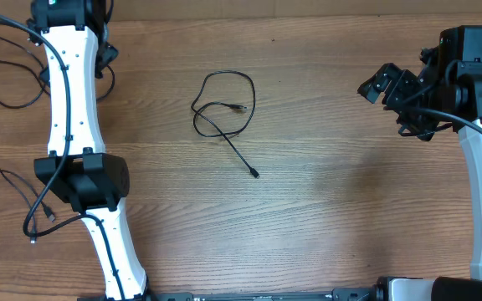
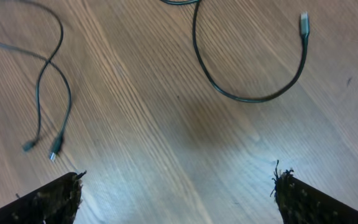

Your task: Untangle cables

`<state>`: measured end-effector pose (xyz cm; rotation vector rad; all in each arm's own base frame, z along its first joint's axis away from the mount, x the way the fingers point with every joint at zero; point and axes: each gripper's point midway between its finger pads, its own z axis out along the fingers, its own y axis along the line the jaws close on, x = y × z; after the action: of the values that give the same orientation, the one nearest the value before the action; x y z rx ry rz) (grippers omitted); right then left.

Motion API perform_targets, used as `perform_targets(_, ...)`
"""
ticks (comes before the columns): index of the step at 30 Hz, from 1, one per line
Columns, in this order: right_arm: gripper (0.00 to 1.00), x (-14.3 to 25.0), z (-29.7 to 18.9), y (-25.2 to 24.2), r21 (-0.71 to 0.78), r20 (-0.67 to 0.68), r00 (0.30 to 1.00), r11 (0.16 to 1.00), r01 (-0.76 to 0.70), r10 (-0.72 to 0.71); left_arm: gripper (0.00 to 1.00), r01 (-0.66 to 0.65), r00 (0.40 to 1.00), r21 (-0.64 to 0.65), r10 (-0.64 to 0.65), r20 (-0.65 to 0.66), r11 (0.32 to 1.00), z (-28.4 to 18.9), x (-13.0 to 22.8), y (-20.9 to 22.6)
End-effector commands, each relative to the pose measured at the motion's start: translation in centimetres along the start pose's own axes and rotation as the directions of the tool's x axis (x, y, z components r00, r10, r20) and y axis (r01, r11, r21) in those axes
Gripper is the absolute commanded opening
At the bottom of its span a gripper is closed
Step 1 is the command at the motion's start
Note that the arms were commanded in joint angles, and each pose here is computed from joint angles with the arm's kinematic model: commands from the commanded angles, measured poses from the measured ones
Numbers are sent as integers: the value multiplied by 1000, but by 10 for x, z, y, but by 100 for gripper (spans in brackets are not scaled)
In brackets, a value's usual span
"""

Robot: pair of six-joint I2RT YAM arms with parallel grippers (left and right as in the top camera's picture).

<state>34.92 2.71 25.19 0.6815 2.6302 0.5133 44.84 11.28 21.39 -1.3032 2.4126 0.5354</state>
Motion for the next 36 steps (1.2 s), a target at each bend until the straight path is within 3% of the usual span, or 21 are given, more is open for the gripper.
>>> perform_targets(1,100,0,2,-1,-2,-3,1000,1000,0,0,100,-124,992,11,125,-24,992,4,-1,3)
perform_targets(3,100,0,2,-1,-2,-3,1000,1000,0,0,100,3,999,-8,-3,-32,1000,11,-10,15)
perform_targets(8,100,0,2,-1,-2,-3,1000,1000,0,0,99,155,987,-77,-157,-24,985,32,-37,55)
perform_targets(12,100,0,2,-1,-2,-3,1000,1000,0,0,100,144,987,-151,-152,-45,978,53,-51,94)
perform_targets(16,100,0,2,-1,-2,-3,1000,1000,0,0,100,132,976,-284,-175,-132,950,84,-43,151)
perform_targets(19,100,0,2,-1,-2,-3,1000,1000,0,0,99,181,970,-325,-222,-94,928,72,-50,187)
perform_targets(23,100,0,2,-1,-2,-3,1000,1000,0,0,100,397,918,-176,-394,51,901,-17,-69,249)
perform_targets(26,100,0,2,-1,-2,-3,1000,1000,0,0,100,546,835,-85,-535,129,833,-68,-62,293)
perform_targets(29,100,0,2,-1,-2,-3,1000,1000,0,0,100,623,780,-91,-608,147,777,-78,-49,315)
perform_targets(36,100,0,2,-1,-2,-3,1000,1000,0,0,96,634,752,-296,-659,17,715,-21,7,315)
